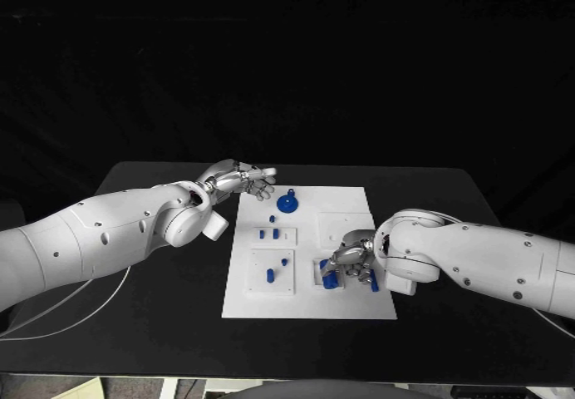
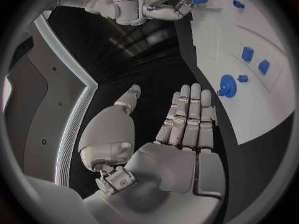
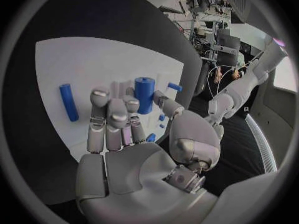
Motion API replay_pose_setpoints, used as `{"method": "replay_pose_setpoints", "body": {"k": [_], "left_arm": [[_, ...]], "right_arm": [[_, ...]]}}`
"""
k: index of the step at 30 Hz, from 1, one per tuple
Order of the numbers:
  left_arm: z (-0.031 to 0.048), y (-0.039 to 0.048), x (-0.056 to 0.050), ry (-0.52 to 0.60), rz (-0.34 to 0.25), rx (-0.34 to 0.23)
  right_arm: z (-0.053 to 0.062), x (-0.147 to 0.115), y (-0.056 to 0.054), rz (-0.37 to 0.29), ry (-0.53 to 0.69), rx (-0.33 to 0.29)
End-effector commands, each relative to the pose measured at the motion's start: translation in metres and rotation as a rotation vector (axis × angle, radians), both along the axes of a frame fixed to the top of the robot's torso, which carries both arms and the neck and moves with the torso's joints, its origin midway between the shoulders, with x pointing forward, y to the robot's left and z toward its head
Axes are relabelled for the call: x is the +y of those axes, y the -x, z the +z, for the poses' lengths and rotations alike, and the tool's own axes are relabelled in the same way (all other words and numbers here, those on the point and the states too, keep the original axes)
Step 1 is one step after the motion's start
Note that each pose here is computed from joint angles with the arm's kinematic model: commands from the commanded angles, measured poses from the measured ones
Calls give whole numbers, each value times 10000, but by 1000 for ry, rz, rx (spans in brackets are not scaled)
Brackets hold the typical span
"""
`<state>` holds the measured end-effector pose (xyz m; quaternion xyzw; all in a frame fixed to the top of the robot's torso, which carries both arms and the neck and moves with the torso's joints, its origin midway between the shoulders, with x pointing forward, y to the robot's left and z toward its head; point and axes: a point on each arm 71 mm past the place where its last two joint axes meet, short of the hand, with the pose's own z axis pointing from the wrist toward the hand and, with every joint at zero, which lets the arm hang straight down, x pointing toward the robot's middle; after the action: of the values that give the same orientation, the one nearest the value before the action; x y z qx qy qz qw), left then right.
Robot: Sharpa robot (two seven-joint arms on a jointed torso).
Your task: Assemble the parts on the task board
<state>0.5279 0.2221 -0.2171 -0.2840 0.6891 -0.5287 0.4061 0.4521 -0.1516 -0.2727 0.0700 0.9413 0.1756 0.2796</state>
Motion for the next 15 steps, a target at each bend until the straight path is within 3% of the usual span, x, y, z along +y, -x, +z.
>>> {"method": "replay_pose_setpoints", "body": {"k": [1, 15], "left_arm": [[6, 10, -24, 13, -20, 2], [3, 14, -17, 11, -25, 9]], "right_arm": [[-32, -20, -1, 2, 23, -5], [-23, -10, -4, -2, 17, -25]]}}
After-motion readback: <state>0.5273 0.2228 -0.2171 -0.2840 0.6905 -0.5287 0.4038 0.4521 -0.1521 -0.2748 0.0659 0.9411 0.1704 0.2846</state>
